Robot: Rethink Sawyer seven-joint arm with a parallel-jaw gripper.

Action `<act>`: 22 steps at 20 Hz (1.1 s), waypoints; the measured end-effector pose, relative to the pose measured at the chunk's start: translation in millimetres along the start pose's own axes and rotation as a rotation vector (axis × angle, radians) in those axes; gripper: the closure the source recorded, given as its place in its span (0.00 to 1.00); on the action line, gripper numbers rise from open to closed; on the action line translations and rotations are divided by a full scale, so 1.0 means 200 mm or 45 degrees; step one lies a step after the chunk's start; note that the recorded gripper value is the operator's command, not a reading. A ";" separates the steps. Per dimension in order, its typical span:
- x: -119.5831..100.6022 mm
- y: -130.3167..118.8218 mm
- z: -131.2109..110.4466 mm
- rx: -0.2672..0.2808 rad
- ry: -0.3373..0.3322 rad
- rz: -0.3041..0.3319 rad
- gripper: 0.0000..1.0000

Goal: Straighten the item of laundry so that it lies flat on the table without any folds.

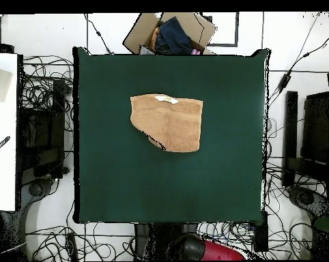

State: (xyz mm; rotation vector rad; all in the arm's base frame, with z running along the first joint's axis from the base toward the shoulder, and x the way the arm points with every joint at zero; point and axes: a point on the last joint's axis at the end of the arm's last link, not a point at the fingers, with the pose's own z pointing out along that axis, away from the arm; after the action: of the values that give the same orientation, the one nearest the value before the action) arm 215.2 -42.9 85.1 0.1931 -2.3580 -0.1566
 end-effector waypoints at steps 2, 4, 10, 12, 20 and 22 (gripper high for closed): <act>0.00 -0.01 0.00 -0.009 0.001 0.015 0.00; 0.00 -0.01 0.00 -0.013 0.001 0.019 0.00; -0.02 -0.01 0.00 -0.006 0.033 0.032 0.00; -0.03 -0.01 0.00 -0.012 0.050 0.049 0.00; -0.11 -0.11 0.12 0.018 0.042 0.075 0.00; -0.13 -0.16 0.22 0.107 -0.036 0.021 0.00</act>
State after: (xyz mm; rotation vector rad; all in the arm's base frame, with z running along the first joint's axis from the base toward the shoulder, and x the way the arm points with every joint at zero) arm 205.1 -67.1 30.2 0.2138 -2.3959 -0.0526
